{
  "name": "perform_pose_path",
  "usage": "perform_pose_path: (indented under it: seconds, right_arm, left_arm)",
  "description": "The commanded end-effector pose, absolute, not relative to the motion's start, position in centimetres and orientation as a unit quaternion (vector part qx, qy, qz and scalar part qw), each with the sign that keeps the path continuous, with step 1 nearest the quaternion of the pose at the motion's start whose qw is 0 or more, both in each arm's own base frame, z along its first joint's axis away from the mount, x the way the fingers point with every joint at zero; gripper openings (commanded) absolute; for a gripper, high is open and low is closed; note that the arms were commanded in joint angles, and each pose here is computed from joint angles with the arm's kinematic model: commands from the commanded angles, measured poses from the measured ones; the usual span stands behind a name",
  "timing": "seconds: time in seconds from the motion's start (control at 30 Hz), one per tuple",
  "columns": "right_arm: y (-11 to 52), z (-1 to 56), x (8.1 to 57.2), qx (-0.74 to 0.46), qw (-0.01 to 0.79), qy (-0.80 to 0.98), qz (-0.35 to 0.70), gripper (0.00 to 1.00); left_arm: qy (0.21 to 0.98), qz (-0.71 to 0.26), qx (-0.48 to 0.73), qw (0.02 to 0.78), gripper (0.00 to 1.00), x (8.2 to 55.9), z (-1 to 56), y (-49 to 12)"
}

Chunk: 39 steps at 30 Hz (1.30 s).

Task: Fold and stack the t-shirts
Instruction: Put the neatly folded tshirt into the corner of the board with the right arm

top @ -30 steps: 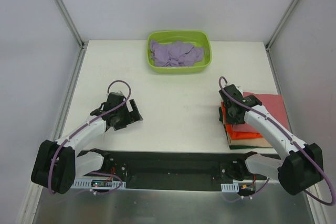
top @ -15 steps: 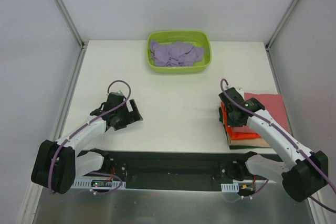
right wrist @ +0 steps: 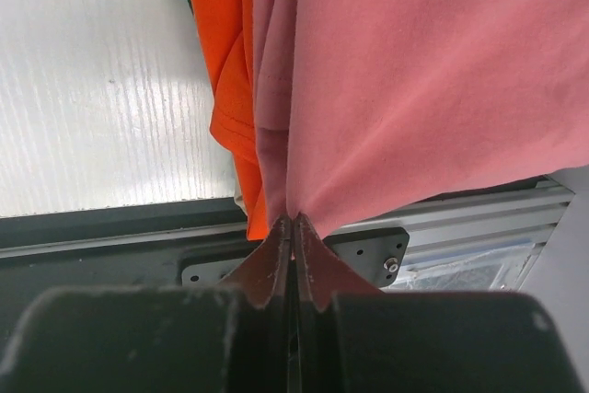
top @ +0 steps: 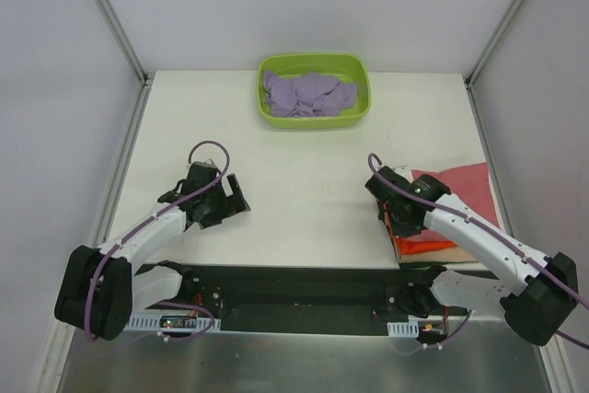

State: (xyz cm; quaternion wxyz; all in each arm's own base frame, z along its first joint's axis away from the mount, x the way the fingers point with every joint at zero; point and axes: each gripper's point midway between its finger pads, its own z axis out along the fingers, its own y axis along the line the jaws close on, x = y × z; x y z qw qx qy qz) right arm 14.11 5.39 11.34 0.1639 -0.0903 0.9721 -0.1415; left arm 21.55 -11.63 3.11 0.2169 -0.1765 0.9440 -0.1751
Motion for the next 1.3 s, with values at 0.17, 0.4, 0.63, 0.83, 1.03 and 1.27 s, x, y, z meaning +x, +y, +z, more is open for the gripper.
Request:
perform_pose_path:
  seconds: [0.17,0.4,0.63,0.83,1.03,1.27]
  right_arm:
    - [8.2,8.0,13.6,-0.096,0.104,0.984,-0.106,0.08]
    - [8.5,6.5,15.7,-0.1,0.1,0.979,-0.149,0.1]
    - [9.0,9.2,17.2,-0.123,0.14,0.973,-0.138,0.53]
    - [11.1,15.0,20.0,-0.133,0.282,0.949,-0.047,0.96]
    - [11.1,22.1,23.9,0.039,0.495,0.867,0.05,0.96]
    - [13.6,24.9,24.5,-0.067,0.55,0.826,0.103,0.96]
  left_arm:
    - [0.953,-0.158,-0.18,0.188,0.99,20.3,2.1,-11.2]
    - [0.953,-0.156,-0.181,0.188,0.99,20.2,2.1,-11.2]
    - [0.953,-0.146,-0.183,0.193,0.99,20.2,2.1,-10.7]
    - [0.949,-0.149,-0.181,0.209,0.99,20.5,2.8,-10.6]
    - [0.935,-0.164,-0.176,0.259,0.99,21.3,5.5,-10.5]
    - [0.905,-0.178,-0.192,0.336,0.99,22.5,9.4,-9.8]
